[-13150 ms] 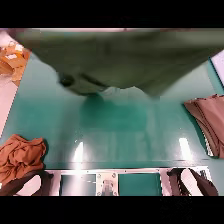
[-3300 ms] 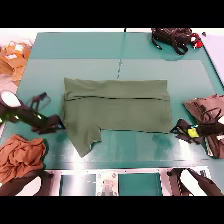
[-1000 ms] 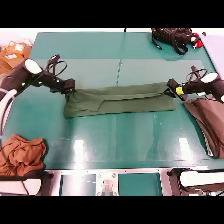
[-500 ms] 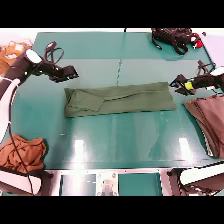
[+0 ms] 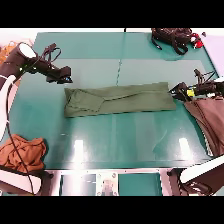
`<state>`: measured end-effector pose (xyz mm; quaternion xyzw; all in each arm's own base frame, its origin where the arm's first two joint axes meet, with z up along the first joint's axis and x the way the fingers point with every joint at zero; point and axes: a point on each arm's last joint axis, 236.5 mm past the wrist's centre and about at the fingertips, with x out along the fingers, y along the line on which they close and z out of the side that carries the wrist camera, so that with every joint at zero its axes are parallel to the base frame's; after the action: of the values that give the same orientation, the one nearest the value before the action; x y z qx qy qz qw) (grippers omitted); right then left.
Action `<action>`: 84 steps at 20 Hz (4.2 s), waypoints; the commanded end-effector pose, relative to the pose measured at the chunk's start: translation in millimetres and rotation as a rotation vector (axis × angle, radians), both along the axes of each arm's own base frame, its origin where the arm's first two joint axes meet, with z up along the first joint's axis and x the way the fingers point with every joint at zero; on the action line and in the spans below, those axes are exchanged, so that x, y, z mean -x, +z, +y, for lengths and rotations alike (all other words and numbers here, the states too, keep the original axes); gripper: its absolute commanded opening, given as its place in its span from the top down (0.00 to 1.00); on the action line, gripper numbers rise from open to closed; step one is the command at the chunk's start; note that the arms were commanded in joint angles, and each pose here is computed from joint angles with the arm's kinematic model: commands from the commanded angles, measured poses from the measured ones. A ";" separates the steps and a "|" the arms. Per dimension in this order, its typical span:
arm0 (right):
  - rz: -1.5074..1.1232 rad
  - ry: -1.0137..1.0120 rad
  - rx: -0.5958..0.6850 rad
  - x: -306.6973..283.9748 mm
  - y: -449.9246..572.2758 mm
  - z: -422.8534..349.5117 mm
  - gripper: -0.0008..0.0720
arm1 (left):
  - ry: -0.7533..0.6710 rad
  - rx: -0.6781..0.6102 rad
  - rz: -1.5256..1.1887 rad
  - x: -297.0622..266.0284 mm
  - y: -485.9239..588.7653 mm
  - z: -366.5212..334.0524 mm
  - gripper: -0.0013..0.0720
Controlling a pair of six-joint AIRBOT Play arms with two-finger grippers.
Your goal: Fold the shirts.
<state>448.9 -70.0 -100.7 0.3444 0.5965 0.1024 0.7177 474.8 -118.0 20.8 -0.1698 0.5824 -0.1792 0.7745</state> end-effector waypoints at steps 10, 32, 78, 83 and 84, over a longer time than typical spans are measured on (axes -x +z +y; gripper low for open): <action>-0.032 0.215 -0.140 -7.9 46.1 42.6 0.97 | -0.171 0.072 -0.073 14.3 10.1 -104.1 0.95; -0.376 0.453 0.023 60.3 288.0 157.0 0.97 | -0.241 0.449 0.039 83.7 -76.5 -375.3 0.95; -0.082 0.234 -0.258 17.2 47.3 320.9 0.97 | -0.168 -0.375 -0.009 3.5 64.5 60.3 0.95; -0.302 0.177 -0.306 -37.3 172.9 265.6 0.97 | -0.174 -0.376 0.009 7.8 63.6 60.5 0.95; -0.347 0.128 -0.301 -45.0 198.7 237.5 0.97 | -0.174 -0.376 0.009 7.8 63.6 60.5 0.95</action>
<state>477.5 206.0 32.4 0.3680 0.5146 0.2891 0.7184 468.6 -57.8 84.7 0.0278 0.6188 -0.1330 0.7737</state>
